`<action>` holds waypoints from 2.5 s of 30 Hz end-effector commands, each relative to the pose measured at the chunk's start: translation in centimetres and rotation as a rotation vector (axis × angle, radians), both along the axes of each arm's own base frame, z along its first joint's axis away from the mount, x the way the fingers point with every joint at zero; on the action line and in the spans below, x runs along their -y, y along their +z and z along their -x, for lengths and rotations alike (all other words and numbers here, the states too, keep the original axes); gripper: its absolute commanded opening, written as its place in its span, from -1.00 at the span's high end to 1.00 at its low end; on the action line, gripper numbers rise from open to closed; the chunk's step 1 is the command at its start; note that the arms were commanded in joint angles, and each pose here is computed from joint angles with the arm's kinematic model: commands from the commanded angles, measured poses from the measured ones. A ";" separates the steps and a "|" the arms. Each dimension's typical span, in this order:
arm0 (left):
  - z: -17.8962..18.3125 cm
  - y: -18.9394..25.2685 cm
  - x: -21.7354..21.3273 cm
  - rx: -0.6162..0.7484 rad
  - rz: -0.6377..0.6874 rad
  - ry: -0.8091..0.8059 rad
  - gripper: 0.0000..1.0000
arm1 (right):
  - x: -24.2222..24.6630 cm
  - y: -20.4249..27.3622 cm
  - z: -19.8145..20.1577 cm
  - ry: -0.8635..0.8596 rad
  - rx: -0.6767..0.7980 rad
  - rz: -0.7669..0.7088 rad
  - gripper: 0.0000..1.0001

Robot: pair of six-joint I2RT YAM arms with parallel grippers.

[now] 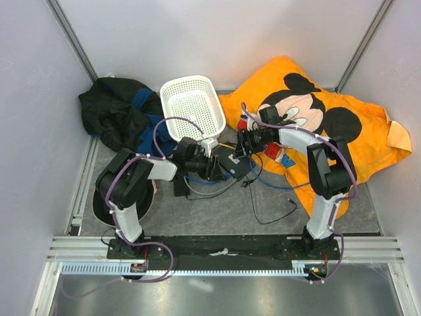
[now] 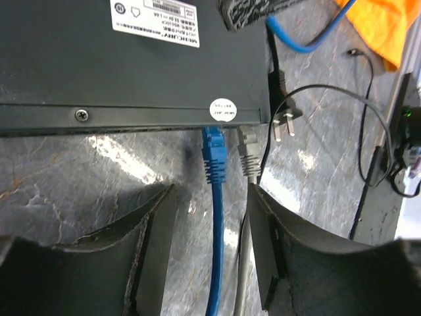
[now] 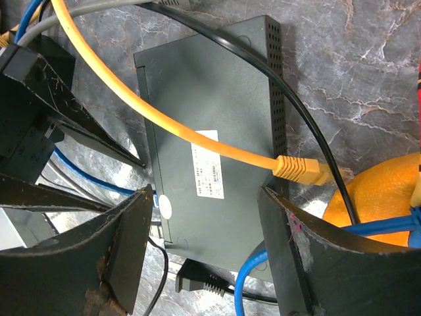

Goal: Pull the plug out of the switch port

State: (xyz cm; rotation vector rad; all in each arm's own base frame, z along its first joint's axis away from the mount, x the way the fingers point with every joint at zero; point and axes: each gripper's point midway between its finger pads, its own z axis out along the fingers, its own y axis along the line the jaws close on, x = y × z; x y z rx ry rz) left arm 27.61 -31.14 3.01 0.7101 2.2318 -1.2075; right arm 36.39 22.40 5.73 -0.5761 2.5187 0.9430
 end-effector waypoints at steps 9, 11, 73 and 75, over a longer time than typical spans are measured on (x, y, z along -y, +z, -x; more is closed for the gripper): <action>0.6 -2.5 0.6 -0.234 0.068 0.139 -0.02 | 3.4 -5.3 4.7 0.029 -0.181 0.187 -0.50; 0.6 -3.4 0.5 -0.281 0.066 0.178 -0.02 | 3.3 -5.2 4.7 0.033 -0.179 0.184 -0.50; 2.9 -1.3 2.2 -0.456 0.154 -0.013 0.96 | 1.6 -5.2 3.2 0.031 -0.203 0.112 -0.51; 2.8 -0.4 2.2 -0.418 0.147 -0.016 0.96 | 1.5 -4.9 2.8 0.034 -0.195 0.106 -0.51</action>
